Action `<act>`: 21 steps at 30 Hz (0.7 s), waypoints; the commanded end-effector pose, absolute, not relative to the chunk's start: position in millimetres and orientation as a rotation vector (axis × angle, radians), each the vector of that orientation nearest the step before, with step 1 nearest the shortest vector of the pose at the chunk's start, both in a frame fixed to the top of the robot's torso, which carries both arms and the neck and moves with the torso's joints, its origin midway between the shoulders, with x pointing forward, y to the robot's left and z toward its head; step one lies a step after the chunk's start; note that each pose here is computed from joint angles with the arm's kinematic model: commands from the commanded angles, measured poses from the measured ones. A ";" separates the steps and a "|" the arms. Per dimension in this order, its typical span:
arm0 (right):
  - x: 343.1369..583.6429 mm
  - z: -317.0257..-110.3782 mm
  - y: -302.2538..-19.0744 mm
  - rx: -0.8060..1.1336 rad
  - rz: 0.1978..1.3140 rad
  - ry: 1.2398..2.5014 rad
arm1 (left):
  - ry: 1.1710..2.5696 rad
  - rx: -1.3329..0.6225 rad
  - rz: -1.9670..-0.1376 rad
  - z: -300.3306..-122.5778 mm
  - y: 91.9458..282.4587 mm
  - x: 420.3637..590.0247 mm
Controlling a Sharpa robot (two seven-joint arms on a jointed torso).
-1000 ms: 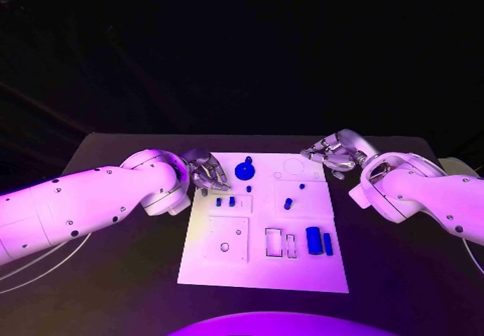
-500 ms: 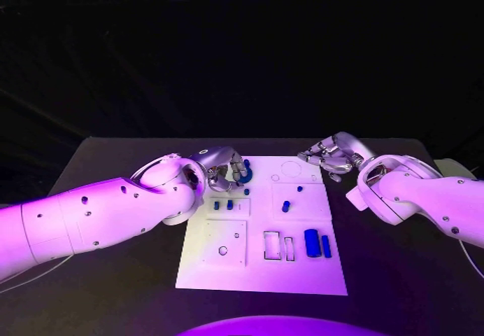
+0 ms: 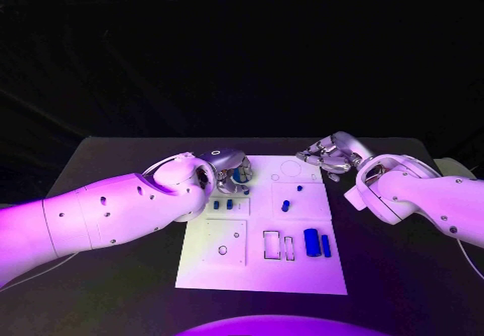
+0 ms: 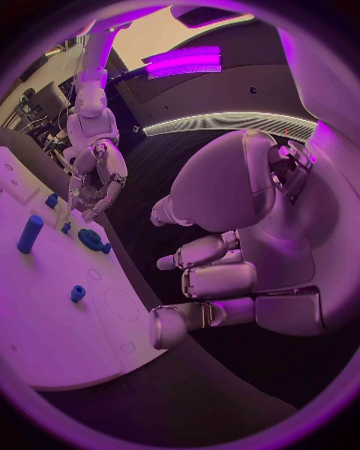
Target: Assemble the parts on the task board
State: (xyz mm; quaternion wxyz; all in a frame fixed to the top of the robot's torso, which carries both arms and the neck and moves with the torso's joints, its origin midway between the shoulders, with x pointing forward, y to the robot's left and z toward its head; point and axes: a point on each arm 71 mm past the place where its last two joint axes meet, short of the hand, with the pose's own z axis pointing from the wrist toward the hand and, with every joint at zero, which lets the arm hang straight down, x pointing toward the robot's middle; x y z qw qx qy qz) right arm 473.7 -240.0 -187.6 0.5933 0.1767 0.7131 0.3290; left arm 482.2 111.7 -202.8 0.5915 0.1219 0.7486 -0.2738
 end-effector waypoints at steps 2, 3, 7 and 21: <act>473.4 -187.3 -238.0 0.401 0.776 1.653 | 1.791 0.348 -0.604 -208.3 107.3 483.6; 473.3 -187.3 -237.9 0.401 0.776 1.653 | 1.795 0.351 -0.601 -209.0 106.7 484.3; 473.3 -187.2 -237.6 0.401 0.776 1.652 | 1.802 0.353 -0.597 -210.7 105.5 486.5; 472.8 -186.8 -236.9 0.400 0.779 1.649 | 1.832 0.356 -0.582 -218.4 100.1 491.6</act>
